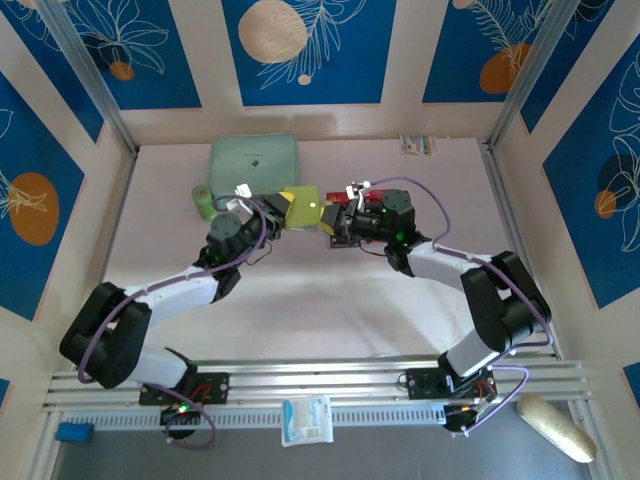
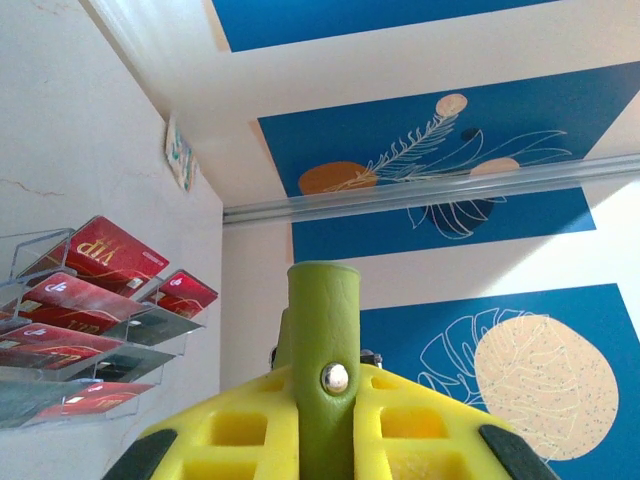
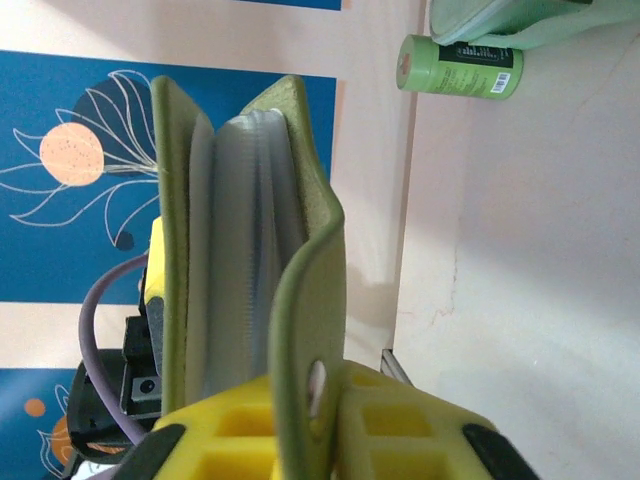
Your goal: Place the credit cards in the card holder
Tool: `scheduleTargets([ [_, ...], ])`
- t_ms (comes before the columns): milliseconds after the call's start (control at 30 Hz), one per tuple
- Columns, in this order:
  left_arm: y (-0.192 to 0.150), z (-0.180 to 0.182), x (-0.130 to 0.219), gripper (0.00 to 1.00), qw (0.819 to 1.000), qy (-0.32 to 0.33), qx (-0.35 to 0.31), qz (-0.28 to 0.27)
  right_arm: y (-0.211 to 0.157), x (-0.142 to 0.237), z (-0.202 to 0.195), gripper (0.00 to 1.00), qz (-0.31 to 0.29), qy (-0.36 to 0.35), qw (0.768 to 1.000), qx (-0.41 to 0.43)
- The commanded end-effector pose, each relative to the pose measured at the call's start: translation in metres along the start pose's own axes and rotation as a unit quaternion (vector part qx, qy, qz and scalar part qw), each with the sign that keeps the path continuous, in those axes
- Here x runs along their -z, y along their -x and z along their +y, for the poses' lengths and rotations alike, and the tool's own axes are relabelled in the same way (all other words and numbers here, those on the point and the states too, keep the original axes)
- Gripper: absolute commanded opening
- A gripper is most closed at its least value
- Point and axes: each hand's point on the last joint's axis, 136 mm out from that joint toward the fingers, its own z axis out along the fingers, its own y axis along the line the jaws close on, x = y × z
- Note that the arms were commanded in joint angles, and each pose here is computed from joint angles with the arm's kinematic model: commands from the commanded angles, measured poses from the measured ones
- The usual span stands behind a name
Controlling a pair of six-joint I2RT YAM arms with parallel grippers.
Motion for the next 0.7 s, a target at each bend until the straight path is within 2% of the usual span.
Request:
scheduleTargets([
  [0, -0.004, -0.027, -0.003, 0.0, 0.999, -0.041, -0.002, 0.006, -0.012, -0.001, 0.001, 0.03, 0.028, 0.013, 1.0, 0.004],
  [33, -0.003, -0.026, -0.003, 0.0, 0.999, -0.04, -0.002, 0.005, -0.013, -0.001, 0.001, 0.0, 0.028, 0.012, 1.0, 0.003],
  [233, -0.004, -0.024, -0.004, 0.0, 0.999, -0.037, -0.006, 0.007, -0.011, 0.002, -0.001, 0.0, 0.024, 0.011, 1.0, 0.003],
  [267, -0.004, -0.023, -0.004, 0.08, 0.999, -0.035, -0.008, 0.007, -0.012, 0.003, -0.001, 0.0, 0.023, 0.011, 1.0, 0.003],
  [367, -0.005, -0.017, -0.002, 0.41, 1.0, -0.024, -0.017, 0.007, -0.012, 0.006, -0.003, 0.0, 0.023, 0.008, 1.0, 0.006],
  [467, -0.005, -0.008, 0.002, 0.66, 0.999, -0.005, -0.033, 0.007, -0.015, 0.009, -0.009, 0.0, 0.024, 0.0, 1.0, 0.006],
  [600, -0.004, 0.011, 0.016, 0.86, 0.998, 0.034, -0.06, 0.01, -0.022, 0.014, -0.019, 0.0, 0.03, -0.014, 0.999, 0.009],
  [633, -0.004, 0.017, 0.02, 0.94, 0.996, 0.046, -0.072, 0.013, -0.024, 0.016, -0.023, 0.0, 0.032, -0.019, 0.999, 0.01],
  [667, -0.003, 0.024, 0.025, 0.97, 0.995, 0.062, -0.08, 0.016, -0.027, 0.017, -0.028, 0.0, 0.034, -0.024, 0.999, 0.01],
])
